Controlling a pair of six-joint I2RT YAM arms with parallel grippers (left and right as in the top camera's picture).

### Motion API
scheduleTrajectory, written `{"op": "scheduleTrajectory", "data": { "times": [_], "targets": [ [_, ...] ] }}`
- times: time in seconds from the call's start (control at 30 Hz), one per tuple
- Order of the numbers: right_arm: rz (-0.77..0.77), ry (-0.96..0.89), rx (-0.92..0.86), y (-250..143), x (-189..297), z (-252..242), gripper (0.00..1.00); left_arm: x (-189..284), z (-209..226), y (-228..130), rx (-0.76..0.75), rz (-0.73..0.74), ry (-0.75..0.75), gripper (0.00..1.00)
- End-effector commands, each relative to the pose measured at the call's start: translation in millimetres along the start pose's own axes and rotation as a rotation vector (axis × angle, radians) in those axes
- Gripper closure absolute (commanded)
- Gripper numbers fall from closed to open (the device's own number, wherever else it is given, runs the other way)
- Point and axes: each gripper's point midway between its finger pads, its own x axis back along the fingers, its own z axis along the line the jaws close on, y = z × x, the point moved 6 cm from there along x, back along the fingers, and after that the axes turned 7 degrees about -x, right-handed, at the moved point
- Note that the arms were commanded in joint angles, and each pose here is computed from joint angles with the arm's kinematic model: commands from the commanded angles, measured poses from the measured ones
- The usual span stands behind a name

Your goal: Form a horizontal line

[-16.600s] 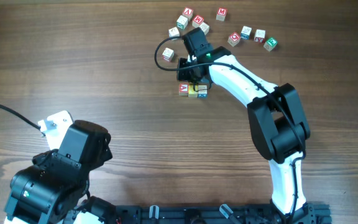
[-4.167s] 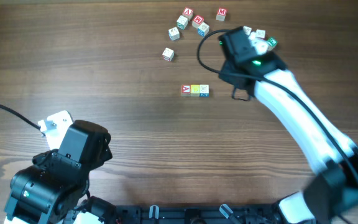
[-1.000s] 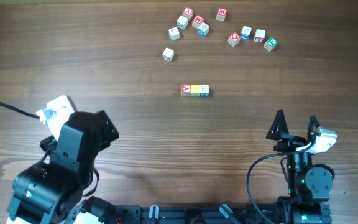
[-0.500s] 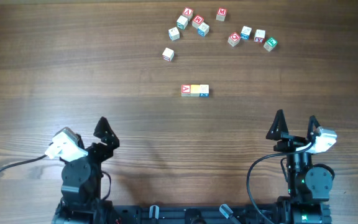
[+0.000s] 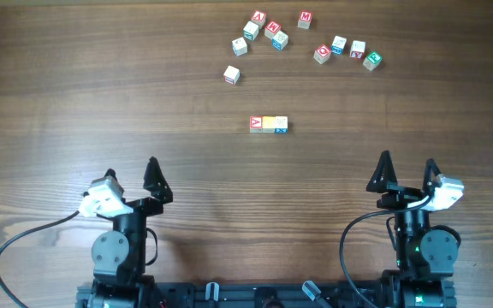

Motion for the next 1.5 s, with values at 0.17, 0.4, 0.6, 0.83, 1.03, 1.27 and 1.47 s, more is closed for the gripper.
{"op": "scheduleTrajectory", "data": {
  "times": [0.17, 0.4, 0.6, 0.83, 1.03, 1.27, 1.47],
  "targets": [
    [-0.008, 0.011, 0.016, 1.5, 0.6, 1.0, 0.0, -1.8, -5.8, -8.7, -0.159, 0.006, -0.073, 0.0],
    [-0.008, 0.011, 0.016, 1.5, 0.6, 1.0, 0.0, -1.8, -5.9, -8.2, -0.158, 0.003, -0.073, 0.0],
    [-0.008, 0.011, 0.016, 1.5, 0.6, 1.0, 0.0, -1.9, -6.0, -8.5, -0.159, 0.005, -0.074, 0.0],
    [-0.008, 0.011, 0.016, 1.5, 0.6, 1.0, 0.0, -1.9, -6.0, -8.5, -0.159, 0.005, -0.074, 0.0],
    [-0.008, 0.011, 0.016, 1.5, 0.6, 1.0, 0.01, -1.9, -6.0, -8.5, -0.159, 0.005, -0.074, 0.0],
    [-0.008, 0.011, 0.016, 1.5, 0.6, 1.0, 0.0, -1.9, -6.0, -8.5, -0.159, 0.005, -0.074, 0.0],
    [-0.008, 0.011, 0.016, 1.5, 0.6, 1.0, 0.0, -1.9, -6.0, -8.5, -0.159, 0.005, -0.074, 0.0]
  ]
}}
